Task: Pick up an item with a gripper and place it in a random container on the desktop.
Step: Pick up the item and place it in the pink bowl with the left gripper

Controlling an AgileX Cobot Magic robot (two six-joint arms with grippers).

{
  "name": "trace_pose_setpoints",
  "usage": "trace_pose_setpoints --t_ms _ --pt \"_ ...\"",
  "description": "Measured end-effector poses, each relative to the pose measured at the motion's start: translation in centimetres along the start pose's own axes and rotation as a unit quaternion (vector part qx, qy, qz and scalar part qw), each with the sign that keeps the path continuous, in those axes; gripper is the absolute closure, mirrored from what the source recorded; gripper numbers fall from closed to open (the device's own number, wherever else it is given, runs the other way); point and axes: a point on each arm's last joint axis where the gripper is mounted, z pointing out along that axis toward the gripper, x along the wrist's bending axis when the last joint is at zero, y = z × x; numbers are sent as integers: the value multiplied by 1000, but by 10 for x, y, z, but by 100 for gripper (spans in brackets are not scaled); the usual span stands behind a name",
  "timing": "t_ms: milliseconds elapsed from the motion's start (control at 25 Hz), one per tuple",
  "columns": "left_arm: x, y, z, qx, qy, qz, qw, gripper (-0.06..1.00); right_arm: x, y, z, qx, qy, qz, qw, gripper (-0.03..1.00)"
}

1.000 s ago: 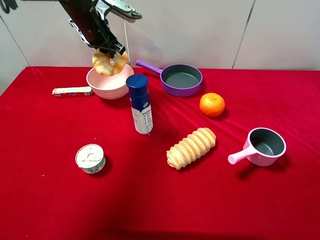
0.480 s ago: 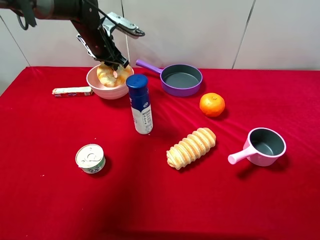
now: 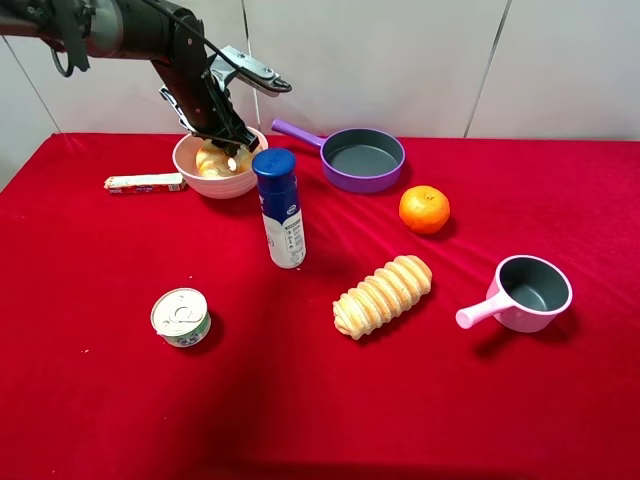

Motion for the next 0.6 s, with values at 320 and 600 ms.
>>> trace_pose_setpoints --t_ms 320,600 --pt "0 0 0 -1 0 0 1000 52 0 0 0 0 0 0 1000 28" --pt "0 0 0 -2 0 0 1000 52 0 0 0 0 1 1 1000 28"
